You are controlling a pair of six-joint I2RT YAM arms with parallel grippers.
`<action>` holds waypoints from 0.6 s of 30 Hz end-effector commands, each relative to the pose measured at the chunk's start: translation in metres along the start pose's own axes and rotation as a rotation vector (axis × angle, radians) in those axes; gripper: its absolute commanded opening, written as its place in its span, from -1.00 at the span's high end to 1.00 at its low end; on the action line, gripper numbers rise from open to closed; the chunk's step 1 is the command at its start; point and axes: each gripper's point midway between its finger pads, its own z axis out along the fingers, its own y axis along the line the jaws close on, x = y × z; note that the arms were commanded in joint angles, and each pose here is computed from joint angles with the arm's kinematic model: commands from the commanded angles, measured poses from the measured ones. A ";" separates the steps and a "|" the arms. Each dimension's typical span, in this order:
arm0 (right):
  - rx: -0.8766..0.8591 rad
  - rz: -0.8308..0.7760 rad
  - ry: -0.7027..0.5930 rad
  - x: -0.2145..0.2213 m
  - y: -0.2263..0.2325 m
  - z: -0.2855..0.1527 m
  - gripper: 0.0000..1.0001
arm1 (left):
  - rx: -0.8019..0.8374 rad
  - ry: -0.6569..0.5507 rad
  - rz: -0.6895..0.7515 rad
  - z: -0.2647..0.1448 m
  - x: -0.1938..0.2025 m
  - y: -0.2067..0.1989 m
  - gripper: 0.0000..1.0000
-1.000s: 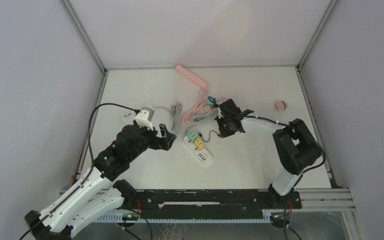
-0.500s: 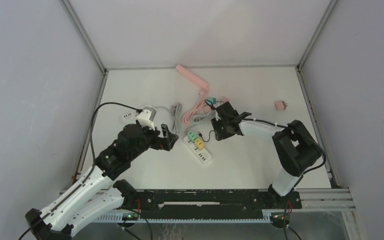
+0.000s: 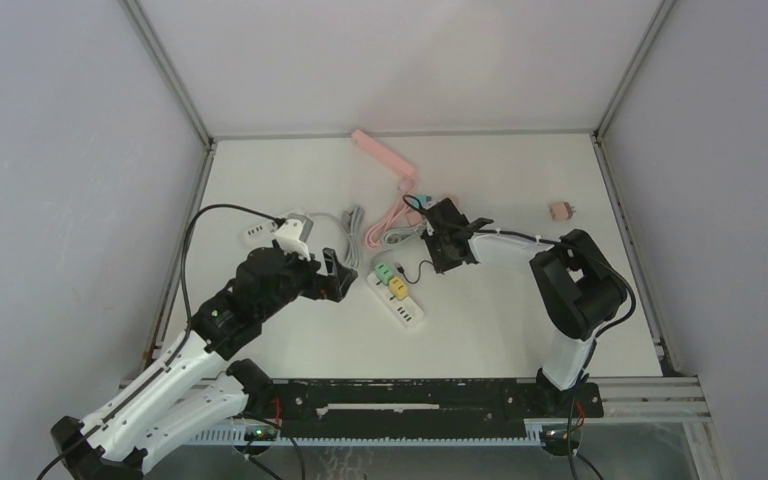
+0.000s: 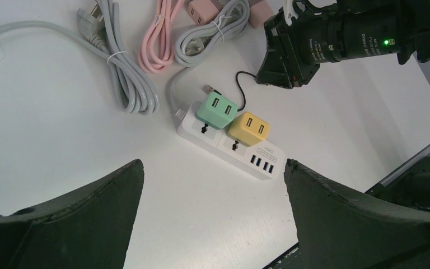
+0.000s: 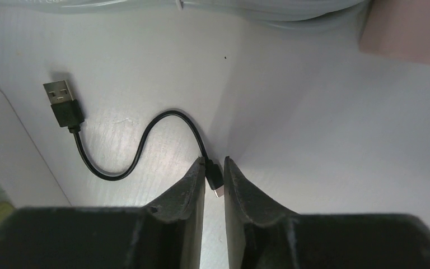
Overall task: Insert the plug
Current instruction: Pick up the plug from the center of the board.
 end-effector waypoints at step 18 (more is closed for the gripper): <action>-0.279 0.437 -0.027 0.013 -0.017 -0.034 0.91 | 0.076 -0.064 -0.017 -0.005 -0.024 -0.018 -0.97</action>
